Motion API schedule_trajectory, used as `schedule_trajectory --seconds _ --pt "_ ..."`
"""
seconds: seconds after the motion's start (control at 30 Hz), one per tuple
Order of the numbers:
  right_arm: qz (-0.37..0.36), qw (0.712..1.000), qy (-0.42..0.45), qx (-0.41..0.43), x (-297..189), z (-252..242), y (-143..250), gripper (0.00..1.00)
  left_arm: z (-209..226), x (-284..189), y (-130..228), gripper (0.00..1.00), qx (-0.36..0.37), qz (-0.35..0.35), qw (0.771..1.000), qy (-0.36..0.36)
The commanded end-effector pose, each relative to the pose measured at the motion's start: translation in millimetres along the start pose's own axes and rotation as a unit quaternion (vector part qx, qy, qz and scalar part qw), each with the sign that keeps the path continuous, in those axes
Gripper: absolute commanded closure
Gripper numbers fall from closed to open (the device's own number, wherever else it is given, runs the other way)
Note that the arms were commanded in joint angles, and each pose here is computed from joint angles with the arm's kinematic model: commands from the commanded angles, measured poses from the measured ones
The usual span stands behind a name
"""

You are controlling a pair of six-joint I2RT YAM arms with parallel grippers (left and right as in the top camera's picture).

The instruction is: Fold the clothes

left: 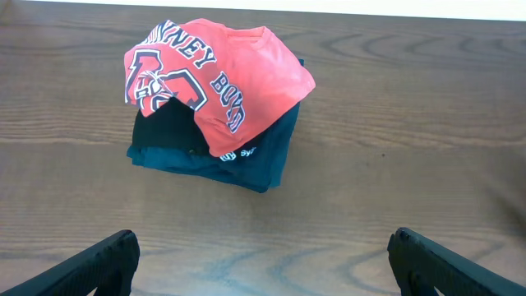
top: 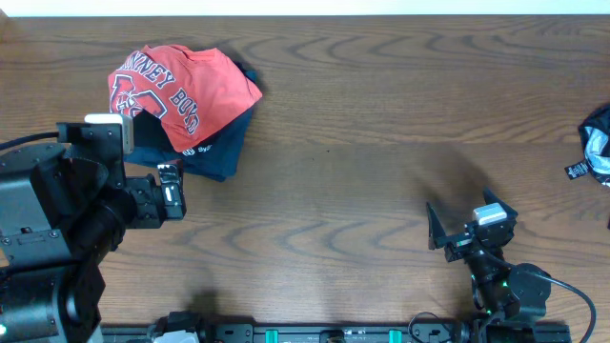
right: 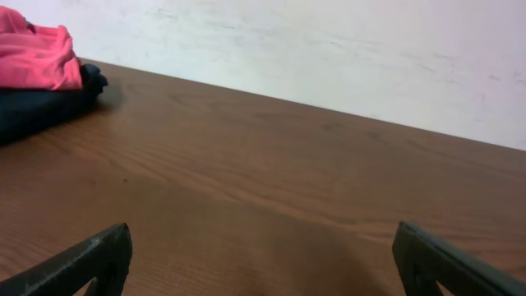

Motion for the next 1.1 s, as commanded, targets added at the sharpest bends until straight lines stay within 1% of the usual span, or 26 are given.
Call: schedule_trajectory --seconds 0.0,0.07,0.1,0.17,0.3,0.4,0.5,0.77,0.9,1.07 --pt "-0.004 1.0 -0.008 -0.001 0.5 2.7 1.1 0.01 0.4 1.2 0.2 0.02 0.002 0.001 1.0 -0.003" --pt "-0.004 1.0 -0.008 -0.001 0.5 2.7 1.1 0.01 0.7 -1.2 1.9 0.02 0.01 -0.002 1.0 -0.008" --pt "-0.004 1.0 -0.008 -0.001 0.5 2.7 1.1 0.01 2.9 -2.7 0.3 0.02 0.022 -0.011 0.999 -0.021" --pt "-0.004 1.0 -0.008 -0.001 0.6 2.8 1.3 0.01 1.8 -4.6 -3.6 0.02 0.026 -0.037 0.999 -0.017" --pt "-0.004 1.0 -0.008 -0.001 0.6 2.8 1.3 0.01 -3.9 4.1 -12.3 0.02 0.042 -0.133 0.99 0.028" --pt "-0.004 1.0 -0.008 -0.001 0.5 2.7 1.1 0.01 -3.1 21.1 -4.2 0.02 0.057 -0.199 0.977 0.06" --pt "-0.004 1.0 -0.008 -0.001 0.6 2.8 1.3 0.01 3.2 41.4 18.9 0.02 0.067 -0.233 0.967 0.078" --pt "-0.004 1.0 -0.008 -0.001 0.6 2.8 1.3 0.01 26.4 81.3 95.3 0.02 0.073 -0.267 0.957 0.085" --pt "-0.004 1.0 -0.008 -0.001 0.6 2.8 1.3 0.01 34.4 96.6 119.9 0.02 0.076 -0.283 0.952 0.087" --pt "-0.004 1.0 -0.008 -0.001 0.6 2.8 1.3 0.01 40.6 113.5 141.0 0.02 0.078 -0.301 0.946 0.095"
Point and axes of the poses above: each gripper's point midway between its finger pads, its own x axis out along the fingers, its own z axis along the line the jaws close on, y = z × x, the point moved 8 cm from there along -x, back along the fingers, and after that the axes turned 14 degrees about -x, right-handed, at the moved point
